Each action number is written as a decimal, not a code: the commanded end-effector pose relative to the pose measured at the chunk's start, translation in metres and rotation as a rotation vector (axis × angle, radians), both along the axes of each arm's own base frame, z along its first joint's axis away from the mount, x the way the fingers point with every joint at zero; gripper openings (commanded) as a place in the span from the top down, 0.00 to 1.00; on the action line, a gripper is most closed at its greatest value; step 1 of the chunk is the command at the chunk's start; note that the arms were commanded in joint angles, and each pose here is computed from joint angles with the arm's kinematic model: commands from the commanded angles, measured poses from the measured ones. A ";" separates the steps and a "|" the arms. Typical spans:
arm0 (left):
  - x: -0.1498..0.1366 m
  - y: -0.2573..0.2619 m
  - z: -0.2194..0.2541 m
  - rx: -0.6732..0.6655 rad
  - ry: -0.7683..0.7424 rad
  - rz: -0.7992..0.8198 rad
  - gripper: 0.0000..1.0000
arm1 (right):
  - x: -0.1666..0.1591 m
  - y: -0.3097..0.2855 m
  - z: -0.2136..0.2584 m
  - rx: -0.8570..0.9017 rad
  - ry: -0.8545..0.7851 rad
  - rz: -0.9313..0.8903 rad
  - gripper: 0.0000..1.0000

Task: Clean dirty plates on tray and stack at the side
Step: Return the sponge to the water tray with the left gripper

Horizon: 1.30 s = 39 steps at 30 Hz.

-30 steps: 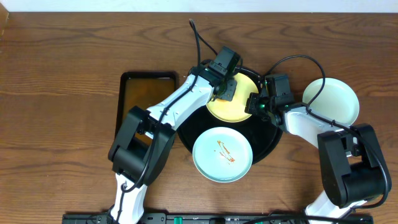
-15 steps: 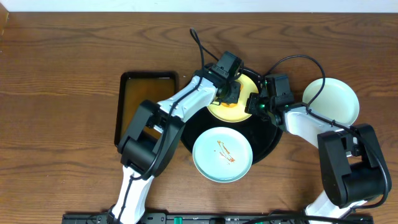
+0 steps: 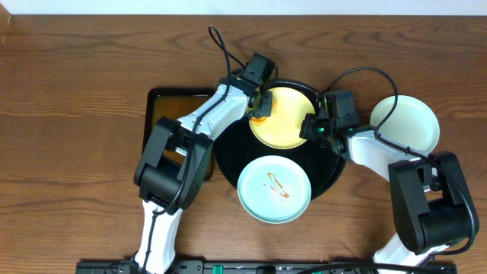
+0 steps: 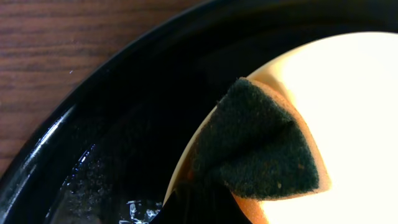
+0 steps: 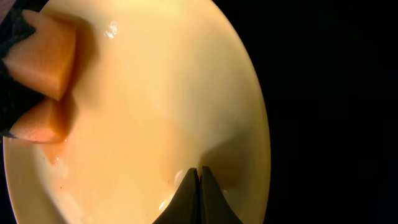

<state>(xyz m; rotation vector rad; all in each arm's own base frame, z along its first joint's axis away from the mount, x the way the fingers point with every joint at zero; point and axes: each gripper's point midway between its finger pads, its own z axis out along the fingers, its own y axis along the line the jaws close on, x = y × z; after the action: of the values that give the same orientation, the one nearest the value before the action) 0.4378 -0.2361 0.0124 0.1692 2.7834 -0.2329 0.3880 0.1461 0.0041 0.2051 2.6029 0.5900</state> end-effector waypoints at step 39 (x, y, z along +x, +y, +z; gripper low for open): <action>-0.034 0.191 0.101 0.020 0.111 0.395 0.92 | -0.018 -0.023 -0.008 -0.092 0.102 -0.005 0.99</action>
<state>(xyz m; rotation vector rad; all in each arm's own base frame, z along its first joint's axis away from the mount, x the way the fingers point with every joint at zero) 0.4066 -0.0438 0.1152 -0.3913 2.8409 -0.1121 0.3717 0.1195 0.0040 0.1874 2.7062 0.4247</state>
